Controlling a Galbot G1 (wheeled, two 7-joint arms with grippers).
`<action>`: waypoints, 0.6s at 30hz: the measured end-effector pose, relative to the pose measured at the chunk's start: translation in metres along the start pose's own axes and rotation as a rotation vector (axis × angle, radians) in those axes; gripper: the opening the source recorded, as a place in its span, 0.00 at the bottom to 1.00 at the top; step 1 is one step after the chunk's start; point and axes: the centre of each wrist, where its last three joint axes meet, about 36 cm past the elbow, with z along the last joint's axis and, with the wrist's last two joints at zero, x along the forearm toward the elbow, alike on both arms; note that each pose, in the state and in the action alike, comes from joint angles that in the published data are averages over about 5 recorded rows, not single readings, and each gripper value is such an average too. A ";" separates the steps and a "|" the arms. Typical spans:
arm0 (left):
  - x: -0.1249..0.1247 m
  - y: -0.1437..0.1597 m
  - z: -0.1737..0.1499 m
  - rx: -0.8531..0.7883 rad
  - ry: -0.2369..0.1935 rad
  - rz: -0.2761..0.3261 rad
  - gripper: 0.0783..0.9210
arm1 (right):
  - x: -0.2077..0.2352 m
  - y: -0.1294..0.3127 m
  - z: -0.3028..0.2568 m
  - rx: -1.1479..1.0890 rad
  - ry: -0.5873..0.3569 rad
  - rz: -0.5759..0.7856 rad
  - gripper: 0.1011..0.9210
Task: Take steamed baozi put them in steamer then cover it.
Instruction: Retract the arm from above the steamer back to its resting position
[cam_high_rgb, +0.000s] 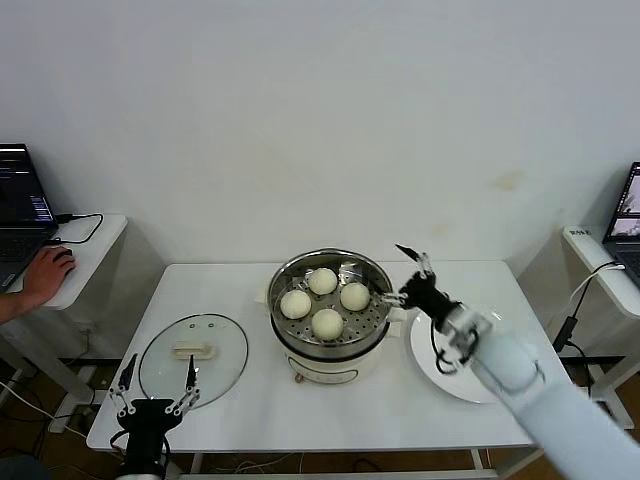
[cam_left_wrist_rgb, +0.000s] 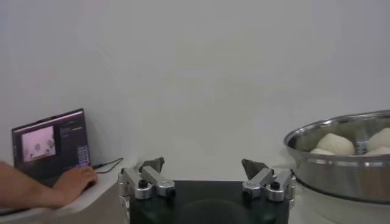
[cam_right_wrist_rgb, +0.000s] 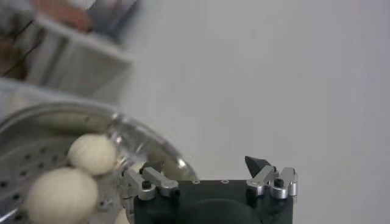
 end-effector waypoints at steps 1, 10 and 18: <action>-0.001 0.000 0.004 -0.018 -0.003 -0.003 0.88 | 0.009 0.005 0.005 -0.017 -0.008 0.031 0.88; -0.014 0.011 0.048 -0.401 -0.037 0.043 0.88 | 0.094 0.042 0.039 -0.113 0.018 0.308 0.88; -0.014 0.039 0.097 -0.868 -0.066 0.158 0.88 | 0.153 0.055 0.050 -0.111 0.093 0.521 0.88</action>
